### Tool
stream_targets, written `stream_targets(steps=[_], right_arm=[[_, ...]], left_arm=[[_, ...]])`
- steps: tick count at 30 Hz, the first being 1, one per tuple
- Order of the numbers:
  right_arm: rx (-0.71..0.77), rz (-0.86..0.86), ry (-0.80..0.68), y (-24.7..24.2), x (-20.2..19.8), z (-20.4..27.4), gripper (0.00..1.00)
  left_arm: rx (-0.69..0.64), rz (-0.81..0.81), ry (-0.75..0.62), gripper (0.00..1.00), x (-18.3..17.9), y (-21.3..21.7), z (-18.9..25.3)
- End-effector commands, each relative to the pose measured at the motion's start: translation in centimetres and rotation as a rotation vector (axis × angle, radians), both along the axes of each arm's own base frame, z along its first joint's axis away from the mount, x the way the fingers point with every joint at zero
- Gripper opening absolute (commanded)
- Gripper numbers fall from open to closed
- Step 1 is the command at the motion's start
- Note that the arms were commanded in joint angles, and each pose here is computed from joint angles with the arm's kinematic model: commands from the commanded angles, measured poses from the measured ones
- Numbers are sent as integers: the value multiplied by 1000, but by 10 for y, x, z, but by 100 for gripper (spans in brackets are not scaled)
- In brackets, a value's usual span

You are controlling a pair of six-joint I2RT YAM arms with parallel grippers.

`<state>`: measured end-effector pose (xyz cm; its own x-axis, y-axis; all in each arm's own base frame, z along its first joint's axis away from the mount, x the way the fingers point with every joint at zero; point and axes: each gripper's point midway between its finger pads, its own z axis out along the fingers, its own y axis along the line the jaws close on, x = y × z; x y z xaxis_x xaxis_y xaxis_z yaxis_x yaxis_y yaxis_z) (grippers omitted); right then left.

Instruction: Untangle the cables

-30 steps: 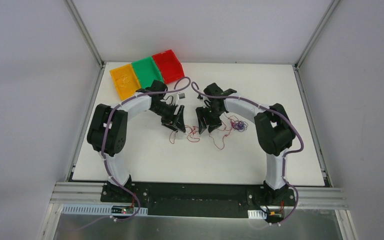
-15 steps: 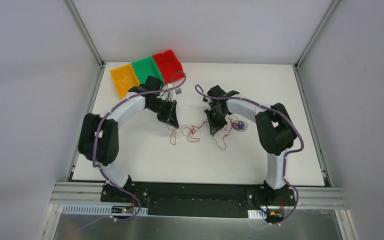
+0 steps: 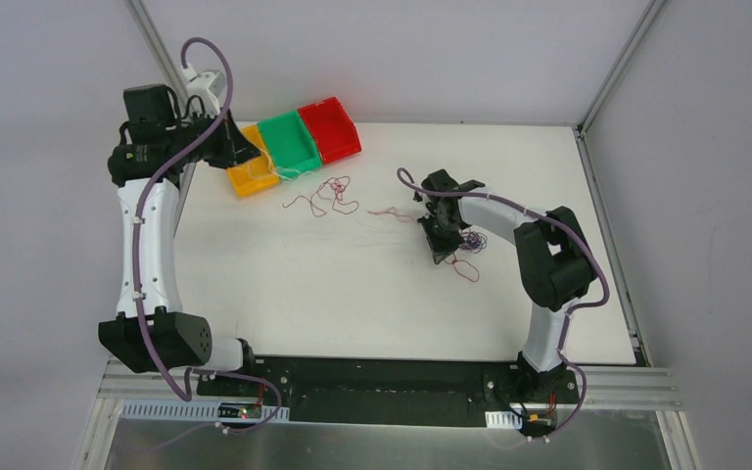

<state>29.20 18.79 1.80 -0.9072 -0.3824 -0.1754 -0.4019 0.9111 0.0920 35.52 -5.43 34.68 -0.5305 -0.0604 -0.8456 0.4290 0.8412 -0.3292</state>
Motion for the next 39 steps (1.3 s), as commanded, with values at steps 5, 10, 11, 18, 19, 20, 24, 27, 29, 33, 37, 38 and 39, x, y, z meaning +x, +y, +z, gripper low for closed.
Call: stream_targets(steps=[5, 10, 11, 18, 19, 20, 24, 27, 29, 33, 37, 38, 39], right_arm=[[-257, 24, 84, -71, -26, -28, 0], [-258, 12, 95, -89, -29, -26, 0], [-254, 7, 97, -91, -29, -25, 0], [-256, 10, 100, -92, -30, -24, 0], [-266, 14, 101, -95, -31, -25, 0], [-271, 15, 102, -98, -32, -25, 0], [-286, 17, 101, -110, -35, -23, 0], [-290, 11, 105, -118, -37, -21, 0], [-292, 10, 106, -122, -38, -21, 0], [-290, 11, 106, -125, -39, -19, 0], [-192, 40, 128, -108, -42, -9, 0], [-144, 45, 117, -99, -39, -2, 0], [-82, 50, 105, -87, -36, 6, 1]], left_arm=[[-5, 130, -99, 0, 16, 46, 55], [-18, 190, -127, 0, 27, 73, 71], [-17, 191, -133, 0, 29, 74, 73], [27, 284, -146, 0, 56, 105, 78], [43, 314, -158, 0, 60, 114, 82], [59, 352, -169, 0, 64, 126, 86], [86, 495, -176, 0, 72, 162, 93], [118, 576, -166, 0, 72, 181, 91], [123, 592, -165, 0, 70, 186, 90], [114, 591, -171, 0, 68, 186, 93], [-132, 244, -150, 0, 55, 114, 100], [-200, 165, -125, 0, 48, 94, 102], [-242, 95, -107, 0, 40, 74, 102]])
